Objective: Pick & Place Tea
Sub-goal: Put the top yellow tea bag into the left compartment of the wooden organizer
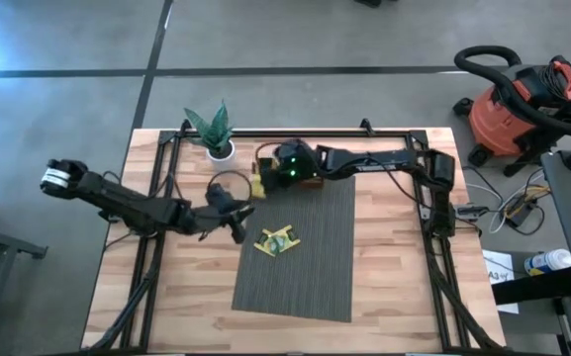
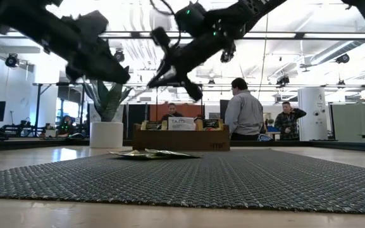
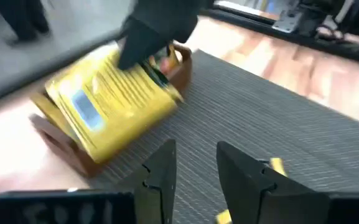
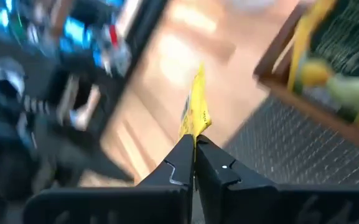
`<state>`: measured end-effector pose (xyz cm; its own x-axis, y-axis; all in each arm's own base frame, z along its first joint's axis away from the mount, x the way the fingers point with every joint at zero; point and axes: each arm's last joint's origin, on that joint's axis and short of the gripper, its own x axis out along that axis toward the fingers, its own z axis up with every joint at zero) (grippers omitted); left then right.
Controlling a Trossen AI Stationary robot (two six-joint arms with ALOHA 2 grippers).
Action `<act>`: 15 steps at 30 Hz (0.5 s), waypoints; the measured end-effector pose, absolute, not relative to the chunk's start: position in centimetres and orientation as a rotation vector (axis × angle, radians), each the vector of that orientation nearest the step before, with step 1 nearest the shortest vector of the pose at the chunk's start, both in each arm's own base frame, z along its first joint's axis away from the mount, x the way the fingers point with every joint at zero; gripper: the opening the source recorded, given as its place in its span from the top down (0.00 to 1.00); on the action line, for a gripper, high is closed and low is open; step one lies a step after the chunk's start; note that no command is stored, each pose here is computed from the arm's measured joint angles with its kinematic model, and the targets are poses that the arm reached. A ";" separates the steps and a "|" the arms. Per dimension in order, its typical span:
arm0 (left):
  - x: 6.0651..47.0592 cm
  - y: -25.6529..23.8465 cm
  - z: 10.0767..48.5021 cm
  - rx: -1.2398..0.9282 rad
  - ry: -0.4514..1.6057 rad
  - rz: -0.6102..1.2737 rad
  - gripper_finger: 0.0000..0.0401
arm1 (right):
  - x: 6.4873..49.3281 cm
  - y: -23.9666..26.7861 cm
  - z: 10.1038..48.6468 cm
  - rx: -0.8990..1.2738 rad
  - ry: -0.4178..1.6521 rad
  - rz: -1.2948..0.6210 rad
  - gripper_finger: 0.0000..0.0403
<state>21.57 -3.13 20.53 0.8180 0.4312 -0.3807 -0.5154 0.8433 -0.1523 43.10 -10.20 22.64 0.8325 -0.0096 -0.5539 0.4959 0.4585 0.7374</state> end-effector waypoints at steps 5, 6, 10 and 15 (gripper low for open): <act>21.4 -4.9 21.2 0.001 0.373 0.682 0.72 | 42.1 -10.7 25.3 1.129 0.425 -0.378 0.98; 21.5 -5.0 21.4 0.050 0.372 0.726 0.72 | 42.1 -10.6 25.4 1.142 0.420 -0.380 0.98; 22.7 -5.1 22.5 0.193 0.378 0.821 0.72 | 42.1 -10.4 25.5 1.195 0.416 -0.381 0.98; 24.1 -5.5 23.0 0.325 0.437 0.808 0.72 | 42.1 -10.5 25.5 1.244 0.404 -0.390 0.98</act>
<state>24.12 -5.47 22.97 0.6102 0.7517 -0.2500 -0.6207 0.6498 0.4387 42.10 -10.46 25.55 0.8652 -0.0653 -0.4971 0.4945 0.2744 0.8247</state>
